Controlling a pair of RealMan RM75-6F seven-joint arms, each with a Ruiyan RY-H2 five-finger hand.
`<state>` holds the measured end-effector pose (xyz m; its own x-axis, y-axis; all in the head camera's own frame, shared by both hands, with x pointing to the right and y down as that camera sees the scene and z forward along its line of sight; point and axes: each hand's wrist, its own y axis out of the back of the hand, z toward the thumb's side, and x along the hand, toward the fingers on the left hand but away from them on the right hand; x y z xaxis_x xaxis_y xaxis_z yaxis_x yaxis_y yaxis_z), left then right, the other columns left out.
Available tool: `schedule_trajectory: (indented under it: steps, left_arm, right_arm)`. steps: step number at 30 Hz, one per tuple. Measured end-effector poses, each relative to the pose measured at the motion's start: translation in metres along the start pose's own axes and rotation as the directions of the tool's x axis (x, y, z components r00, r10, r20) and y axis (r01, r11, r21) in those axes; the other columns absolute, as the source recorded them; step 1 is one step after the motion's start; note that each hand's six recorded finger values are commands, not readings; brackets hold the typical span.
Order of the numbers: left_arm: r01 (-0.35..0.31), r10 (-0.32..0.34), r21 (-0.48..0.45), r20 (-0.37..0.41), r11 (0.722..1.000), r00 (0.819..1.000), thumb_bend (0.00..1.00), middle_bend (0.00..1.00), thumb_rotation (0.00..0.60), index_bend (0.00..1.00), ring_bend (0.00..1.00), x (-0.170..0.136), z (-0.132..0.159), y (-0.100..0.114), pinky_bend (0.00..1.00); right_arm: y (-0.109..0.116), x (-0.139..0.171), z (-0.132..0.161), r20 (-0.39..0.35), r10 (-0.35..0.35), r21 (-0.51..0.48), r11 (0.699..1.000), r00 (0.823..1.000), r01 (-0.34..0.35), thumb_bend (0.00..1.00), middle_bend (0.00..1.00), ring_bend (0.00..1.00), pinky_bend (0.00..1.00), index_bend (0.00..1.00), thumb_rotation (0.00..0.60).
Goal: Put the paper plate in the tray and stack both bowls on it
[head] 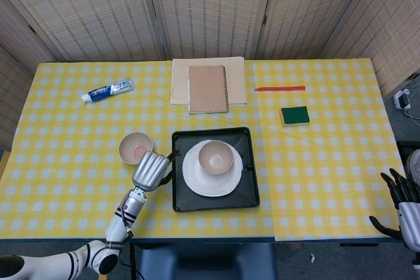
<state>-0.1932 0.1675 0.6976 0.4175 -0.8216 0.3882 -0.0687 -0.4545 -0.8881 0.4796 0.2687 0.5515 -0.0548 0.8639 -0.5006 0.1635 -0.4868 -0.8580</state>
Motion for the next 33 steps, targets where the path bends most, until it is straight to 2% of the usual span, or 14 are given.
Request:
schedule_trajectory:
  steps: [4,8,21,33]
  left_arm:
    - [0.051,-0.050,0.017,-0.091,0.999,0.995,0.47,1.00,0.600,0.44,0.94,-0.005,-0.032,-0.010,1.00]
    - [0.078,-0.070,0.045,-0.155,0.996,0.985,0.47,1.00,0.600,0.44,0.94,-0.010,-0.058,-0.014,1.00]
    - [0.095,-0.082,0.060,-0.199,0.994,0.977,0.47,1.00,0.600,0.40,0.96,-0.026,-0.078,-0.005,1.00]
    - [0.149,-0.133,0.052,-0.238,0.987,0.962,0.47,1.00,0.600,0.40,0.96,-0.032,-0.093,-0.018,1.00]
  right_arm:
    - [-0.004,-0.001,0.004,-0.010,0.012,0.008,1.000,1.000,-0.012,0.25,0.00,0.00,0.00,0.00,0.600]
    - [-0.007,-0.002,0.008,-0.020,0.022,0.013,1.000,1.000,-0.022,0.25,0.00,0.00,0.00,0.00,0.600]
    - [-0.010,-0.008,0.010,-0.021,0.029,0.020,0.999,0.999,-0.028,0.25,0.00,0.00,0.00,0.00,0.600]
    - [-0.012,-0.008,0.011,-0.023,0.031,0.025,0.999,0.999,-0.031,0.25,0.00,0.00,0.00,0.00,0.600]
